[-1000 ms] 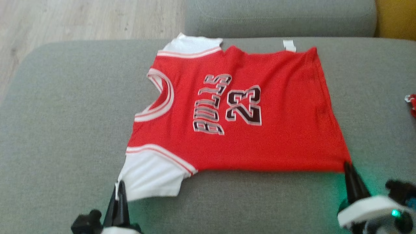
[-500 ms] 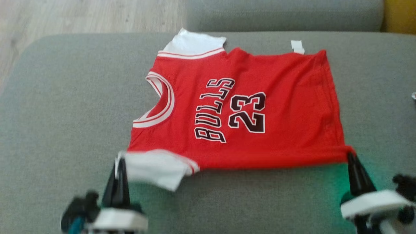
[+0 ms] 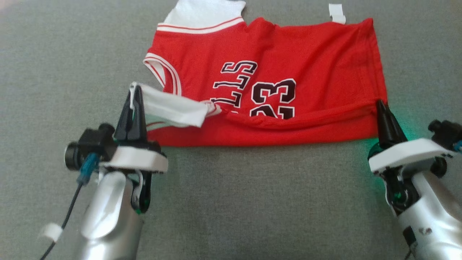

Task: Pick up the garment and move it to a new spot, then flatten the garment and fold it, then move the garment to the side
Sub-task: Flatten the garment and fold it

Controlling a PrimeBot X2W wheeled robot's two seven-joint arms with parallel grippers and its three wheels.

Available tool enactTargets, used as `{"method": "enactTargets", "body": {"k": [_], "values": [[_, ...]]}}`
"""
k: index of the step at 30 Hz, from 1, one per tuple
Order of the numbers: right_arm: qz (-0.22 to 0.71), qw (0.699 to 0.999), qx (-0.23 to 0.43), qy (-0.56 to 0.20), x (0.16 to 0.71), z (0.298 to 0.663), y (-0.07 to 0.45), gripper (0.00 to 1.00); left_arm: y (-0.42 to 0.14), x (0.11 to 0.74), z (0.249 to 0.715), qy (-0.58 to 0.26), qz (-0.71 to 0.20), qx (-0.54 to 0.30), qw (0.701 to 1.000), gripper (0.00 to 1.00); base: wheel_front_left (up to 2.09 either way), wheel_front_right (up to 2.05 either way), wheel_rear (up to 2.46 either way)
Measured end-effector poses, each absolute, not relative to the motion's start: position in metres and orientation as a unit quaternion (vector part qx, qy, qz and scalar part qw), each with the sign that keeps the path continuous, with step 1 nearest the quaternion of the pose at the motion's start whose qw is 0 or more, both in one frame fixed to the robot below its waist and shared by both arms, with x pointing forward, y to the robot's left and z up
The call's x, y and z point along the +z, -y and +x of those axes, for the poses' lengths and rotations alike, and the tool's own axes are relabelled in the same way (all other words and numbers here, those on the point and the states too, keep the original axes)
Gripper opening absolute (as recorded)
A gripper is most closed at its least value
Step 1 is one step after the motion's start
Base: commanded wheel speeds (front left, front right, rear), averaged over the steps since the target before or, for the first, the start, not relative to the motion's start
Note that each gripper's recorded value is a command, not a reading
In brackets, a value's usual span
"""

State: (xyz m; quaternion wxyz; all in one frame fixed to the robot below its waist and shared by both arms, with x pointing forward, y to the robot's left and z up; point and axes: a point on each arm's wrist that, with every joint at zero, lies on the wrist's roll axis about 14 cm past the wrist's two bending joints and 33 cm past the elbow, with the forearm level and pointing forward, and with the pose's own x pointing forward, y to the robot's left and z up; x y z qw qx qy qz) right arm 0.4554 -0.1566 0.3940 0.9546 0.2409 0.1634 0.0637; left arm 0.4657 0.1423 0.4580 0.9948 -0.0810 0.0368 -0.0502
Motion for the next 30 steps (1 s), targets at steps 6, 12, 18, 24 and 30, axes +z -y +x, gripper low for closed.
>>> {"method": "enactTargets", "body": {"k": [6,12,18,24,30], "values": [[0.197,0.967,0.056,-0.153,0.391,0.471,0.168,1.00,-0.147,0.439,0.481,-0.064,-0.065,-0.030,0.995,0.89,0.00,0.00,0.00],[0.116,0.989,0.046,-0.072,0.435,0.486,0.189,1.00,-0.162,0.437,0.475,-0.066,-0.052,0.002,0.996,1.00,0.00,0.00,0.00],[0.054,0.995,0.055,-0.059,0.438,0.453,0.177,1.00,-0.168,0.427,0.438,-0.080,-0.035,0.009,0.996,1.00,0.00,0.00,0.00],[0.031,0.995,0.057,-0.079,0.428,0.417,0.170,1.00,-0.171,0.428,0.401,-0.082,-0.040,0.020,0.996,1.00,0.00,0.00,0.00],[0.032,0.994,0.056,-0.083,0.429,0.391,0.165,1.00,-0.176,0.423,0.363,-0.094,-0.055,0.032,0.994,1.00,0.00,0.00,0.00]]}}
